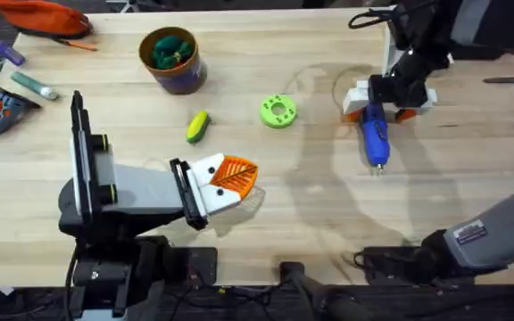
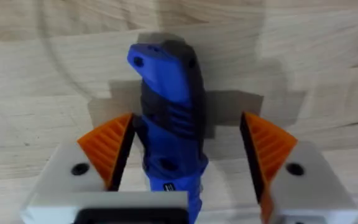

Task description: Pick up the gripper from the table and insert it into the empty holder that is missing its gripper. Then pick up a screw, insert it into the mounting hole, and use the screwdriver to tighten it. Finally, clean up the table by picking up the vegetable and placing it into the bucket.

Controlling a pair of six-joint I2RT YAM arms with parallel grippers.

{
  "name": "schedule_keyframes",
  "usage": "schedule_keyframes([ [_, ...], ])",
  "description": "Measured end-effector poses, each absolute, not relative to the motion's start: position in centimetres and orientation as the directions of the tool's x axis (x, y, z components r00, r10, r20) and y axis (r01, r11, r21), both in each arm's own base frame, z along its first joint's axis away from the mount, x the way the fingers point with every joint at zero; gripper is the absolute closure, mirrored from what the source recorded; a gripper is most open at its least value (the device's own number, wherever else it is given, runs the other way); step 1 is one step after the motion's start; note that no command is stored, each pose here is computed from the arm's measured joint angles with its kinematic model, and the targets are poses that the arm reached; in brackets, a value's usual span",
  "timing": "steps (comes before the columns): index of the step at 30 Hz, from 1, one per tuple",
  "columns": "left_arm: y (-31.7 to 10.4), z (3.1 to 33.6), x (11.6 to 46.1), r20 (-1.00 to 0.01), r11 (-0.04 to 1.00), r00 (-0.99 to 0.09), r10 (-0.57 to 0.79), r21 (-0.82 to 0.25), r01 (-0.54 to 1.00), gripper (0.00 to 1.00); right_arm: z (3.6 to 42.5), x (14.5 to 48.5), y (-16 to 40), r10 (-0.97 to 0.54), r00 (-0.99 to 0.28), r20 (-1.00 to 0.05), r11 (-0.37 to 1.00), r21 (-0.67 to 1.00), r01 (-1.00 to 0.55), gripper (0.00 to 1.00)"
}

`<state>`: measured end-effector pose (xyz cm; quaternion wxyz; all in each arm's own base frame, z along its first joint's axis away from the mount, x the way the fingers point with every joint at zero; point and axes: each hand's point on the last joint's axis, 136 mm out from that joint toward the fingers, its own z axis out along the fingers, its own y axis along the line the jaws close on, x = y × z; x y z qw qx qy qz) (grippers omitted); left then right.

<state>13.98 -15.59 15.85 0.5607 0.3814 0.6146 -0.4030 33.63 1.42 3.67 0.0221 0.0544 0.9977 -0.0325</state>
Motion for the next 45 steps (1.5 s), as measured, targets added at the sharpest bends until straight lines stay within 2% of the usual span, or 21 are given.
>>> schedule_keyframes([
  [18, -15.59, 15.85, 13.98, -0.997, 0.384, -0.080, 0.017, -0.068, 0.921, 0.986, 3.68, 33.98, 1.72, 0.105, -0.993, -0.060, 0.993, -0.048, 0.108, 0.426],
  [24, -15.59, 15.85, 13.98, -0.997, 0.384, -0.081, 0.017, -0.068, 0.921, 0.986, 3.68, 34.04, 1.74, 0.105, -0.993, -0.063, 0.993, -0.046, 0.108, 0.654],
  [27, -15.59, 15.85, 13.98, -0.997, 0.384, -0.080, 0.017, -0.068, 0.921, 0.986, 3.68, 34.03, 1.79, 0.102, -0.993, -0.062, 0.994, -0.044, 0.105, 0.800],
  [32, -15.59, 15.85, 13.98, -0.997, 0.384, -0.080, 0.017, -0.068, 0.921, 0.986, 3.66, 34.04, 1.85, 0.102, -0.993, -0.062, 0.994, -0.041, 0.104, 0.973],
  [45, -15.59, 15.85, 13.98, -0.997, 0.384, -0.080, 0.017, -0.068, 0.921, 0.986, 3.67, 34.05, 1.91, 0.102, -0.993, -0.062, 0.994, -0.037, 0.104, 0.975],
])
